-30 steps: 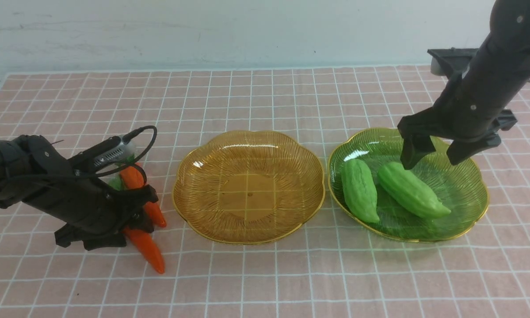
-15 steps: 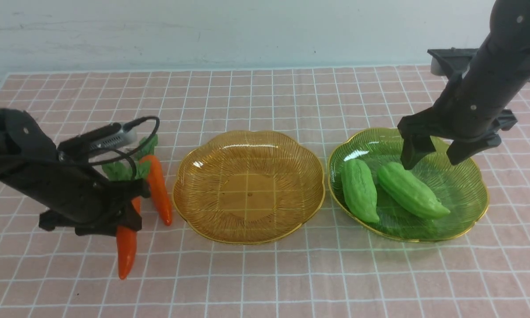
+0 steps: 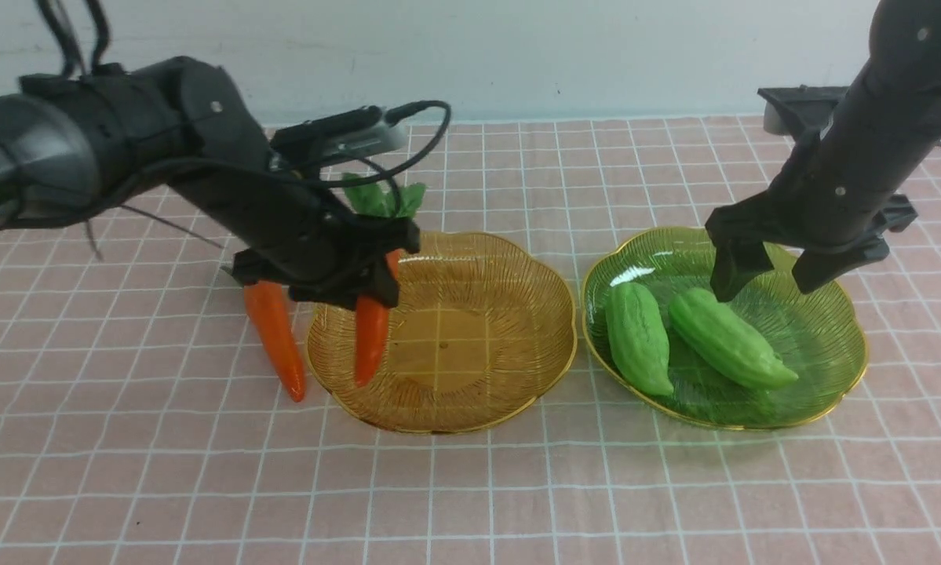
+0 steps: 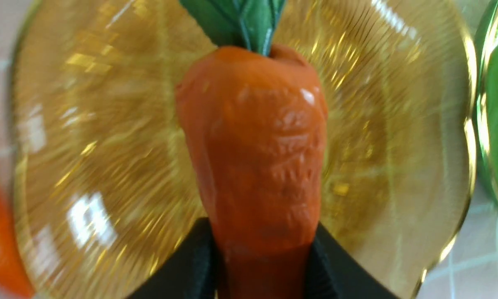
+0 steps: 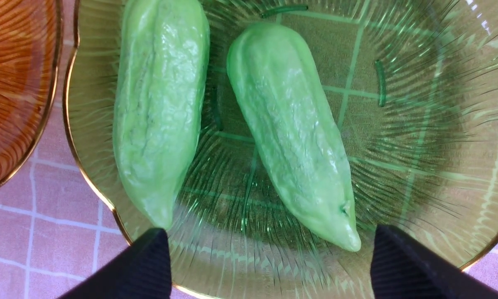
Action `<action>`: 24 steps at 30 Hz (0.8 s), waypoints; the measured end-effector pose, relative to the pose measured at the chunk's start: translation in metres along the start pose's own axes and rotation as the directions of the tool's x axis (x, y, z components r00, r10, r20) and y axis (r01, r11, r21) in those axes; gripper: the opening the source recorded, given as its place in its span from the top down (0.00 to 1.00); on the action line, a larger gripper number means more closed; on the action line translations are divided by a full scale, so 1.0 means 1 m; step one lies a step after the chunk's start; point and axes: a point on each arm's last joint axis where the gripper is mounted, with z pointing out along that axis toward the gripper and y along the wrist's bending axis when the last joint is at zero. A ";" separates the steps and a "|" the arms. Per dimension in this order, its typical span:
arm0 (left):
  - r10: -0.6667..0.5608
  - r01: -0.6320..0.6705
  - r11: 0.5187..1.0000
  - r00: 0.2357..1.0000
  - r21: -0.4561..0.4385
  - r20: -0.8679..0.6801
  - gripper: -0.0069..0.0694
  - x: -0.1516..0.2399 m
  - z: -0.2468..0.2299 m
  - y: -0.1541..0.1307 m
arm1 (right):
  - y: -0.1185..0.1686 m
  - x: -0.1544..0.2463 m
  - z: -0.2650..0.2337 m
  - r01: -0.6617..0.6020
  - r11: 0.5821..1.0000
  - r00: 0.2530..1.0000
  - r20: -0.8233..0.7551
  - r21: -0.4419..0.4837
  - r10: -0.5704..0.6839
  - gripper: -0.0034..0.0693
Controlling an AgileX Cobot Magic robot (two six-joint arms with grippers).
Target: Put different types of vegetables on the plate.
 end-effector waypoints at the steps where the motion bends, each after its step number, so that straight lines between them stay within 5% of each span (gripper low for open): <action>1: -0.004 0.004 1.000 1.000 0.002 0.000 0.60 -0.004 0.008 -0.002 | 0.000 0.000 0.000 0.002 1.000 1.000 0.000 0.001 -0.002 0.14; 13: 0.023 -0.021 0.999 0.999 -0.038 0.039 0.20 -0.042 0.008 0.007 | -0.002 0.000 0.000 0.017 1.000 1.000 0.000 0.018 -0.017 0.14; 18: 0.017 -0.011 0.992 0.999 -0.127 0.044 0.19 -0.053 -0.007 0.033 | -0.002 0.000 0.000 0.017 1.000 1.000 0.000 0.020 -0.017 0.14; 24: -0.194 0.184 0.933 0.981 -0.310 -0.003 0.29 -0.055 -0.002 0.100 | -0.002 0.000 0.000 0.018 1.000 1.000 0.000 0.021 -0.018 0.14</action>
